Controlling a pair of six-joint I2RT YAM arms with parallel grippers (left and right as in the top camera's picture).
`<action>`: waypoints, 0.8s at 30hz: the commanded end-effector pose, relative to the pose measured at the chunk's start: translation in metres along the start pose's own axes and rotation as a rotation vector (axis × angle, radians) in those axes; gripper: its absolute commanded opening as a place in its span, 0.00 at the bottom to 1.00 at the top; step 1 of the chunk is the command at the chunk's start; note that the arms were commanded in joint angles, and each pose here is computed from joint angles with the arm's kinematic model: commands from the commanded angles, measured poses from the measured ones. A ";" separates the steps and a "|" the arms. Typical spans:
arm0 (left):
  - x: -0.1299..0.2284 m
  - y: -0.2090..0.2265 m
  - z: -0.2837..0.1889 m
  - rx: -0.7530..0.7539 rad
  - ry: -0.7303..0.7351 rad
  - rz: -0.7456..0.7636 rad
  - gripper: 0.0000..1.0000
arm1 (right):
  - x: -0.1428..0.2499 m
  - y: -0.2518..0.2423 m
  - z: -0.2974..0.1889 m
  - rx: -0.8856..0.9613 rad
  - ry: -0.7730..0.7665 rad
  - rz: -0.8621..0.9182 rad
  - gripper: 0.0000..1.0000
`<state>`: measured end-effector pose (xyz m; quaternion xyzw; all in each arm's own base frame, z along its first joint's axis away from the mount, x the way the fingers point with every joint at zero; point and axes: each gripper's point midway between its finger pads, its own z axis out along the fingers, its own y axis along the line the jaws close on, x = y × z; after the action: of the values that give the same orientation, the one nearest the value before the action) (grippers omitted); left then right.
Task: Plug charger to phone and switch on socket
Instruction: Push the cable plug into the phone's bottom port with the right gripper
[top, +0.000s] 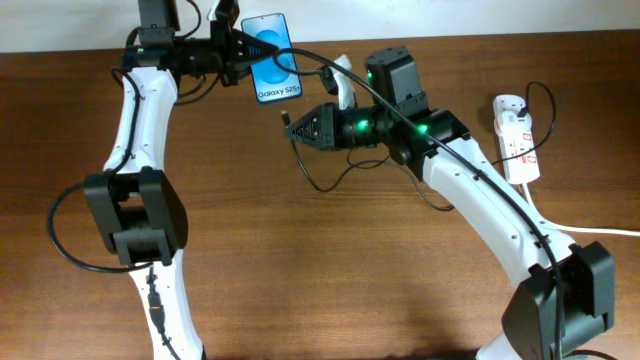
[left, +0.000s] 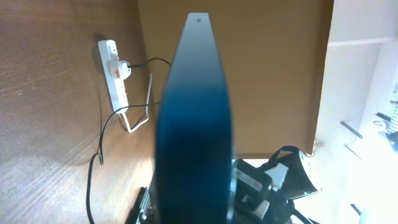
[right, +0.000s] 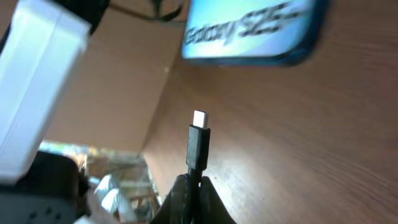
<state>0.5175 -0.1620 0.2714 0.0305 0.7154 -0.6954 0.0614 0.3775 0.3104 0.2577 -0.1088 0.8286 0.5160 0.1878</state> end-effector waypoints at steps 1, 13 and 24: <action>0.007 -0.015 0.007 0.032 0.037 0.046 0.00 | -0.006 -0.011 0.003 0.052 -0.042 0.027 0.04; 0.009 -0.010 0.014 0.012 0.037 0.000 0.00 | -0.009 -0.014 0.003 0.071 -0.058 0.026 0.04; 0.011 -0.008 0.025 -0.004 0.044 -0.045 0.00 | -0.008 -0.017 0.003 0.081 -0.056 0.033 0.04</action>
<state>0.5128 -0.1823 0.2639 0.0116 0.7263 -0.6864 0.0329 0.3918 0.3045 0.2532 -0.0735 0.8410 0.4937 0.2086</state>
